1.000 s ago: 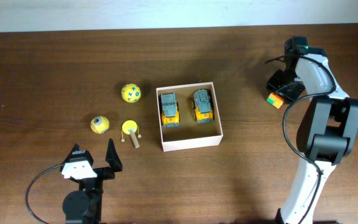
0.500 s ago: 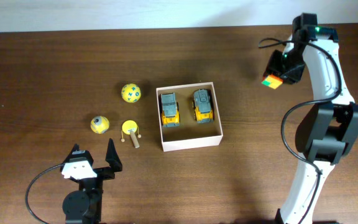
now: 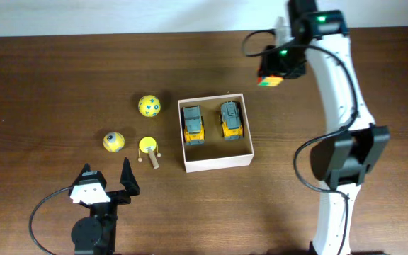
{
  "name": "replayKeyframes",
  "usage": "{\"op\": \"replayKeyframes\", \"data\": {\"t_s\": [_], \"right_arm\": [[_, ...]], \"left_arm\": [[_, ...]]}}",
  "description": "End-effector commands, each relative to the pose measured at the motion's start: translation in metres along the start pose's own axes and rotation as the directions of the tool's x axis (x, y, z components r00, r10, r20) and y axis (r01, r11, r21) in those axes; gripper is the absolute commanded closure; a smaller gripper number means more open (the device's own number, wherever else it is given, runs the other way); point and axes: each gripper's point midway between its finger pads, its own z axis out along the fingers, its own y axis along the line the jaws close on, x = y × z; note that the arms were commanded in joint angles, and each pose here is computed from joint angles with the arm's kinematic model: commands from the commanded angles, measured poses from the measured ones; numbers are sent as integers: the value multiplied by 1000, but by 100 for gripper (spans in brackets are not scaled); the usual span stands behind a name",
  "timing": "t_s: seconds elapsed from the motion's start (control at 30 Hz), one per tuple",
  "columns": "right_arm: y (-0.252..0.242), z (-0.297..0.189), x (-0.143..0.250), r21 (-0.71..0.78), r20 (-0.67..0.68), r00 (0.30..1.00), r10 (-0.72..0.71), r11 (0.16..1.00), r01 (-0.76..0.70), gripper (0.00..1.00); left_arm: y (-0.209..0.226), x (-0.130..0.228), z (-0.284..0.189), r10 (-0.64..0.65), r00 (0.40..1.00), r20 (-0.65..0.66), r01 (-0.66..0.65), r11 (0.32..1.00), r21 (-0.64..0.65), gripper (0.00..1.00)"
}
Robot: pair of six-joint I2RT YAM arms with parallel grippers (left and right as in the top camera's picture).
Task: Pack container
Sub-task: 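Lift the cube and carry it left over the box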
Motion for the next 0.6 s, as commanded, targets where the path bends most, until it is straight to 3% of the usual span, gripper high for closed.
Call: {"op": "replayKeyframes", "data": {"t_s": [0.0,0.27,0.57], "right_arm": [[46,-19,3,-41,45,994,-98,994,99,51],[107,-6,25,-58,18,973,-229,972,230,50],[120,13,42,63,-21,970,-243,968,244,50]], "left_arm": [[0,1,0,16,1000,-3,-16,1000,5,1],[0,1,0,16,1000,-3,-16,1000,5,1],[0,1,0,16,1000,-3,-16,1000,5,1]]}}
